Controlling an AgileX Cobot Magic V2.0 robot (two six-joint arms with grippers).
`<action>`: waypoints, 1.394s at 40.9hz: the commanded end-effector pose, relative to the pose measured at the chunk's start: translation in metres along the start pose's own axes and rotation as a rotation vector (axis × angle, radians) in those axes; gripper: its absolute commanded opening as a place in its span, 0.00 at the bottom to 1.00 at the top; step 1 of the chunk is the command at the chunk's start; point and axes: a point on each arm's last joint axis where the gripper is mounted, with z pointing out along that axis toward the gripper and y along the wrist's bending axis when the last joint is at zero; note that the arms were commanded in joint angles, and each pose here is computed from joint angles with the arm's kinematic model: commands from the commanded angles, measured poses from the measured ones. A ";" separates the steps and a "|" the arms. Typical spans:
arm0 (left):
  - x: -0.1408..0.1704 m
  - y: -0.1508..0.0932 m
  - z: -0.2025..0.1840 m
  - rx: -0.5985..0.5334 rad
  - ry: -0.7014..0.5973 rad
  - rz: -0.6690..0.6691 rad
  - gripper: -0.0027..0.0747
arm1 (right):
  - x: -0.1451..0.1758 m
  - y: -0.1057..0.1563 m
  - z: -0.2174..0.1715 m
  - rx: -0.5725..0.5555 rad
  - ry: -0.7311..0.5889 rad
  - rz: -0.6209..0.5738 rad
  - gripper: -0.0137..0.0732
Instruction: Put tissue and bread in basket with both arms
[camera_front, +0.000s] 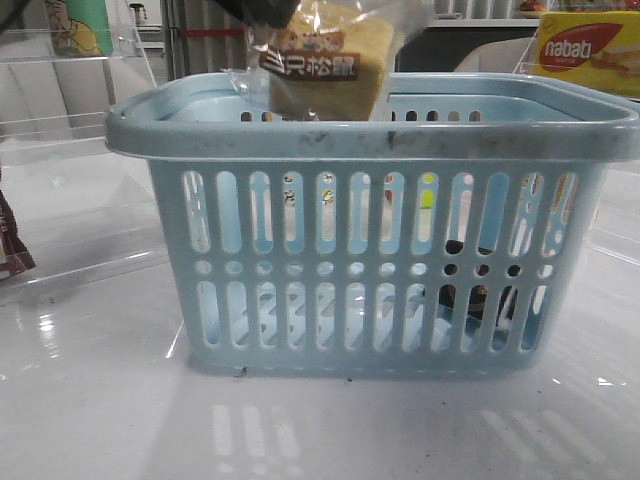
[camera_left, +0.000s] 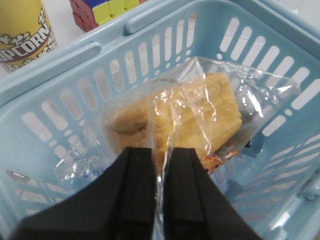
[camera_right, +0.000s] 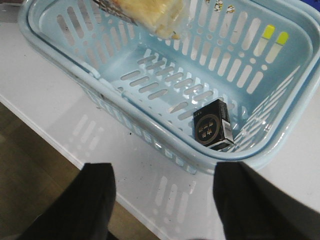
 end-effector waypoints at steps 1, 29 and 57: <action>-0.018 0.002 -0.007 -0.026 -0.141 -0.006 0.46 | -0.012 0.000 -0.009 0.007 -0.098 -0.014 0.76; 0.014 -0.023 -0.152 -0.005 -0.184 0.078 0.61 | -0.012 0.001 -0.009 0.002 -0.097 -0.009 0.76; 0.117 -0.019 -0.193 -0.199 -0.178 -0.018 0.53 | 0.039 -0.002 -0.030 0.067 -0.042 0.006 0.71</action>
